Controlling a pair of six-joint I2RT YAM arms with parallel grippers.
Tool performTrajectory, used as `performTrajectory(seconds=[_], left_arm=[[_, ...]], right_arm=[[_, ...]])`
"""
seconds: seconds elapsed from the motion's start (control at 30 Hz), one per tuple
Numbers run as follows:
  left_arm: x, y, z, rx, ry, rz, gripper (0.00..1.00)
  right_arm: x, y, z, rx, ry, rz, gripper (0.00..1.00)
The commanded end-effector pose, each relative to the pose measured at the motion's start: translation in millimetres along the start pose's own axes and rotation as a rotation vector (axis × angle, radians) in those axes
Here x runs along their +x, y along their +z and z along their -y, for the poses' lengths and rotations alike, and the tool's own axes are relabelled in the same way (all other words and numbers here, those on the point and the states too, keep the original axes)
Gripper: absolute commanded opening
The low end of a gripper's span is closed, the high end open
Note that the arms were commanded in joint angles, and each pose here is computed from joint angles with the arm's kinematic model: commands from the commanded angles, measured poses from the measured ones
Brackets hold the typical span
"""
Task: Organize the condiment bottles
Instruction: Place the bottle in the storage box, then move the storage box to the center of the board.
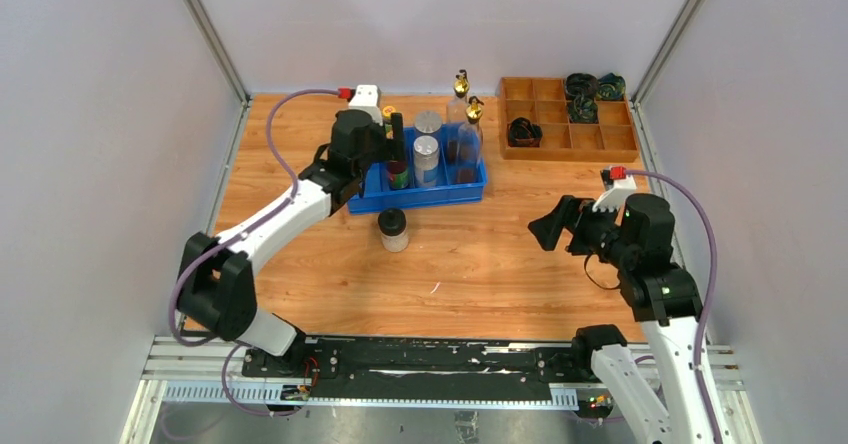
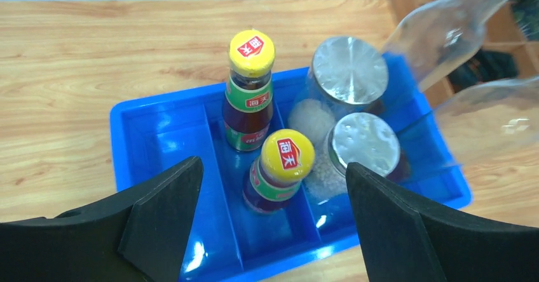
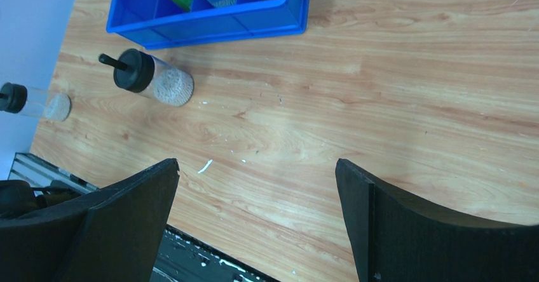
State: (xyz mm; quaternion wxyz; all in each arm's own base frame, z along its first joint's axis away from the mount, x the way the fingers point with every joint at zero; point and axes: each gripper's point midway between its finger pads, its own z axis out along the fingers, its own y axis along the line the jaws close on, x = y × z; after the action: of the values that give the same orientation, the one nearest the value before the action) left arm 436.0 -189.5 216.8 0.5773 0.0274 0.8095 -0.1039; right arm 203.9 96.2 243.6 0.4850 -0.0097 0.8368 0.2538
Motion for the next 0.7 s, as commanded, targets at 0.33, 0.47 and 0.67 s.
performTrajectory(seconds=[0.33, 0.47, 0.67], left_arm=[[-29, -118, -30, -0.040, -0.081, 0.008, 0.90], [-37, -131, -34, -0.042, -0.073, 0.020, 0.91], [-38, -134, -32, -0.038, -0.075, 0.008, 0.91]], right_arm=[[2, 76, 28, 0.017, -0.021, -0.176, 0.96], [0, 93, 32, 0.026, -0.021, -0.210, 0.94], [9, 111, 42, 0.055, -0.021, -0.257, 0.88]])
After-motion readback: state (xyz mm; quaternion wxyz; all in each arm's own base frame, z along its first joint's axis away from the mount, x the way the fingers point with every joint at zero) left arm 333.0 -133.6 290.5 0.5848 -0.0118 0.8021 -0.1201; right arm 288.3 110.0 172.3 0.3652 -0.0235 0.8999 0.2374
